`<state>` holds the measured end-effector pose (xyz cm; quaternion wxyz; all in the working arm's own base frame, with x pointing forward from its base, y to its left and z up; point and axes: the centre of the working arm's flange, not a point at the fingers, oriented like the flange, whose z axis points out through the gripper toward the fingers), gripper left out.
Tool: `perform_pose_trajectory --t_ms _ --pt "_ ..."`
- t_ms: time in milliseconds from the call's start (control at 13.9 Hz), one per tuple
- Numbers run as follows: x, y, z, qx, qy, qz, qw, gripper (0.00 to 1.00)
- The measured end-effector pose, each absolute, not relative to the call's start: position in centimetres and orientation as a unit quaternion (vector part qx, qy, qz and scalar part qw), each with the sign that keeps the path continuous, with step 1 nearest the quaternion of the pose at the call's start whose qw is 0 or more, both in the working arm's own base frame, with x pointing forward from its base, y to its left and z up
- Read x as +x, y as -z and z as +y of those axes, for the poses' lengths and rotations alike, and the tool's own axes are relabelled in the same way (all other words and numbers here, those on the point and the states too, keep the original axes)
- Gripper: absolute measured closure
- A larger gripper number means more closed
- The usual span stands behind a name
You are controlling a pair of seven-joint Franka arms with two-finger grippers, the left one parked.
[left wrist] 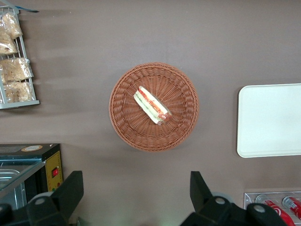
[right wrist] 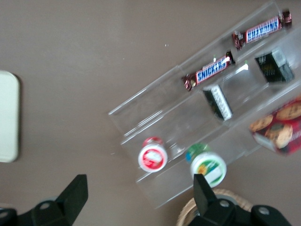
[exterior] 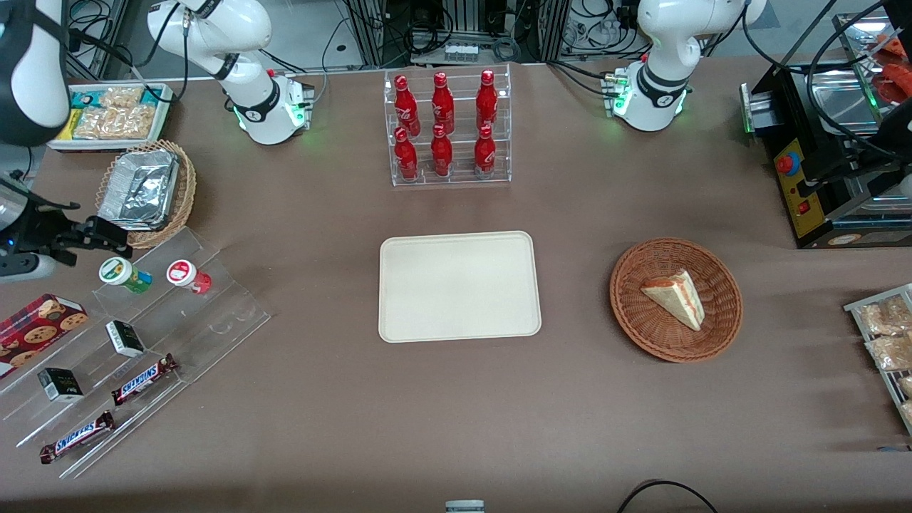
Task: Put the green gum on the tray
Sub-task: 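Move the right gripper down over the green-lidded gum jar on the rack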
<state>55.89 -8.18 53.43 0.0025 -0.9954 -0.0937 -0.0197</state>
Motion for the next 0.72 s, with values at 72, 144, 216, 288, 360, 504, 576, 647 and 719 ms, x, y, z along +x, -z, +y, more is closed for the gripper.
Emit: perform_pose_trajectory --t_ms 72,144,216,288,360,504,576,647,719 --pt "55.8 -52.4 -9.3 -0.992 0.028 -0.125 -0.001 0.0" --pt "55.7 -51.4 -10.3 -0.987 0.035 -0.155 -0.005 0.0" --pt "55.6 -50.3 -11.2 -0.981 0.042 -0.188 -0.01 0.0" --pt "55.4 -49.2 -12.1 -0.975 0.05 -0.216 -0.015 0.0" --pt "55.1 -48.1 -12.9 -0.97 0.057 -0.236 -0.021 0.0" --pt "54.6 -46.3 -13.9 -0.963 0.061 -0.259 -0.027 0.0" --pt "54.4 -45.8 -14.2 -0.962 0.06 -0.264 -0.027 0.0" --pt "54.2 -45.5 -14.4 -0.961 0.059 -0.268 -0.027 0.0" --pt "54.1 -45.3 -14.6 -0.96 0.06 -0.273 -0.028 0.0"
